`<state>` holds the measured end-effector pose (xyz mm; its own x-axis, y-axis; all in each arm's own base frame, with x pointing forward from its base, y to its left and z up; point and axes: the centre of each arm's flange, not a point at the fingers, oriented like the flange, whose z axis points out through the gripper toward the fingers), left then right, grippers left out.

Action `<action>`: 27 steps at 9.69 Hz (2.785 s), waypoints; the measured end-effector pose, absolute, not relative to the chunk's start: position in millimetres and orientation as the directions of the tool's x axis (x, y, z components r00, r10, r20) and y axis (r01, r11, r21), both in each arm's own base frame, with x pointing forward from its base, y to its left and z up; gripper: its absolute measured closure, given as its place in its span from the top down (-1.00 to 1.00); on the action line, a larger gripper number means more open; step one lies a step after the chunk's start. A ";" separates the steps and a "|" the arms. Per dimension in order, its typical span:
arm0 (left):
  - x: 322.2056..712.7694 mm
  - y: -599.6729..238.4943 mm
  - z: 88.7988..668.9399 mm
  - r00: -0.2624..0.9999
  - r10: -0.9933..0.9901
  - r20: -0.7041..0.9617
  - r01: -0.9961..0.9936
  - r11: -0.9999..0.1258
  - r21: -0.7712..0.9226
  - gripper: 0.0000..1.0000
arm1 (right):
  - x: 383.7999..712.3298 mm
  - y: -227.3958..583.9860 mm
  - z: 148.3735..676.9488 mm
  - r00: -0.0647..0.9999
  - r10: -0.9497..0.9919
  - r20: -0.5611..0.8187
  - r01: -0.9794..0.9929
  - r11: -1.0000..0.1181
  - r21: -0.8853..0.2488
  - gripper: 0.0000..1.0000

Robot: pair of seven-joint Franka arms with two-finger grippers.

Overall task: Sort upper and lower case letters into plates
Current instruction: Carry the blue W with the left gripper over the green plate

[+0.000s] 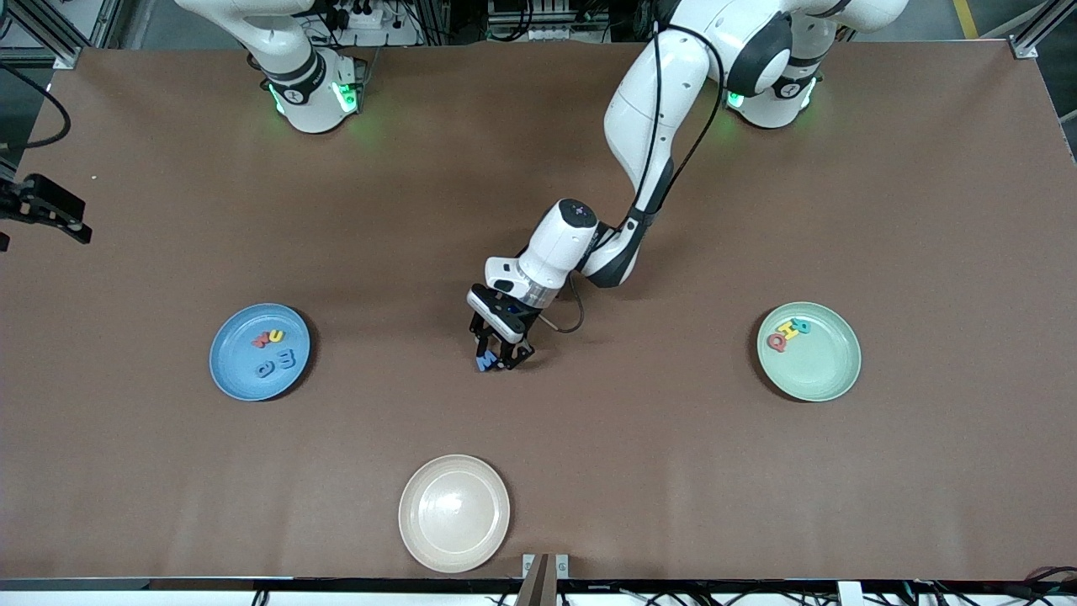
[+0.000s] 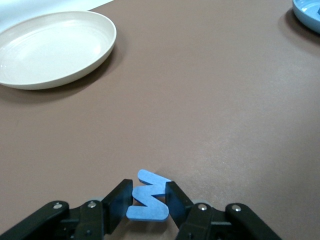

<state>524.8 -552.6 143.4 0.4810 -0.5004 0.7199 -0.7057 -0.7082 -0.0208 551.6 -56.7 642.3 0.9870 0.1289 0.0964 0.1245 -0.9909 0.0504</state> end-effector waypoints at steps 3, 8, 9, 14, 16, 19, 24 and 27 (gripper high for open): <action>535.7 -552.6 163.6 0.536 -0.535 0.652 -0.714 -0.700 0.013 -0.27 | 542.5 -55.8 679.1 0.987 0.126 0.102 0.121 -0.991 0.049 1.00; 565.7 -476.2 187.3 0.684 -0.569 0.456 -0.660 -0.749 0.056 -0.27 | 535.9 -51.0 678.4 0.998 0.049 0.034 0.050 -0.998 -0.032 1.00; 577.7 -445.2 196.8 0.714 -0.578 0.395 -0.649 -0.758 0.063 -0.27 | 536.4 -51.1 677.4 0.998 0.047 0.032 0.048 -0.998 -0.033 1.00; 653.0 -215.2 259.4 0.670 -0.736 0.096 -0.736 -0.676 -0.041 -0.27 | 538.7 -54.5 674.8 0.999 0.041 0.028 0.042 -0.999 -0.032 1.00; 659.4 -102.8 237.5 0.657 -0.753 0.041 -0.753 -0.658 -0.019 -0.27 | 542.3 -56.3 669.5 0.999 0.039 0.018 0.039 -0.999 -0.027 1.00; 641.0 -30.5 242.4 0.694 -0.719 -0.029 -0.717 -0.694 0.059 -0.27 | 561.1 -58.5 650.4 0.999 0.035 -0.008 0.035 -0.999 -0.019 1.00; 623.9 -11.5 214.0 0.712 -0.698 -0.076 -0.690 -0.716 0.105 0.00 | 571.3 -58.9 647.0 0.999 0.035 0.003 0.035 -0.999 -0.013 1.00; 642.9 -13.5 237.3 0.754 -0.656 -0.039 -0.653 -0.754 0.064 0.88 | 571.3 -58.5 646.4 0.999 0.036 0.002 0.036 -0.999 -0.014 1.00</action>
<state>642.9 -13.5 237.3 0.7536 -0.6562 -0.0389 -0.6535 -0.7542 0.0644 571.3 -58.5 646.4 0.9994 0.0356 0.0020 0.0357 -0.9993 -0.0136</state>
